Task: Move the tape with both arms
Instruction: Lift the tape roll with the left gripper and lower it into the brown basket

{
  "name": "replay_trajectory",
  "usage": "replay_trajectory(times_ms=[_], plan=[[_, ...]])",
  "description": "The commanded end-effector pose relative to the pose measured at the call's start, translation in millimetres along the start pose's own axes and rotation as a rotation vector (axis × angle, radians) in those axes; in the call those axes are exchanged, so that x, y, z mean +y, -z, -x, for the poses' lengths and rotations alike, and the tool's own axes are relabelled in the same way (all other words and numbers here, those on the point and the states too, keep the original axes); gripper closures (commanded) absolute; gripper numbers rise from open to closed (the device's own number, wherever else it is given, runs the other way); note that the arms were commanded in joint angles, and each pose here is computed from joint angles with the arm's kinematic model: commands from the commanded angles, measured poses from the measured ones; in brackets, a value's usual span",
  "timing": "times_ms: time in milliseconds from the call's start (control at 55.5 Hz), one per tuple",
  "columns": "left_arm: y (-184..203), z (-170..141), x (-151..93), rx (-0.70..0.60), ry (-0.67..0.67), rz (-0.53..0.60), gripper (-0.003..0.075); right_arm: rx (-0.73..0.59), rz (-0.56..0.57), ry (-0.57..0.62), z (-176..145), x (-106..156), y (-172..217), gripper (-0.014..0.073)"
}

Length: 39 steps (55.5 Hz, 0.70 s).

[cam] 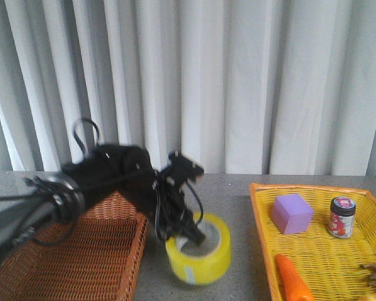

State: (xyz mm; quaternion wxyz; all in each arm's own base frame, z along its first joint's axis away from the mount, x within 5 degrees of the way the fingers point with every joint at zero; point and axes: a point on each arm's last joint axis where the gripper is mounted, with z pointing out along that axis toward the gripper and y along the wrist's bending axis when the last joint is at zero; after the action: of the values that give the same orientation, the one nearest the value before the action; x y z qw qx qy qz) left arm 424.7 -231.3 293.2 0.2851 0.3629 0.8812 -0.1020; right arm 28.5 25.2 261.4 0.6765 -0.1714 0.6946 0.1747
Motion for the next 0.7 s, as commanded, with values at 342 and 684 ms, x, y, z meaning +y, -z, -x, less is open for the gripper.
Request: replay_trajectory(times_ms=[342, 684], plan=[[207, -12, 57, -0.189, 0.1, 0.308, 0.0727, -0.074, -0.026, 0.0, 13, -2, 1, 0.0599], [167, -74, 123, -0.055, 0.291, 0.368, 0.0727, -0.074, -0.026, 0.0, 13, -2, 1, 0.0599]])
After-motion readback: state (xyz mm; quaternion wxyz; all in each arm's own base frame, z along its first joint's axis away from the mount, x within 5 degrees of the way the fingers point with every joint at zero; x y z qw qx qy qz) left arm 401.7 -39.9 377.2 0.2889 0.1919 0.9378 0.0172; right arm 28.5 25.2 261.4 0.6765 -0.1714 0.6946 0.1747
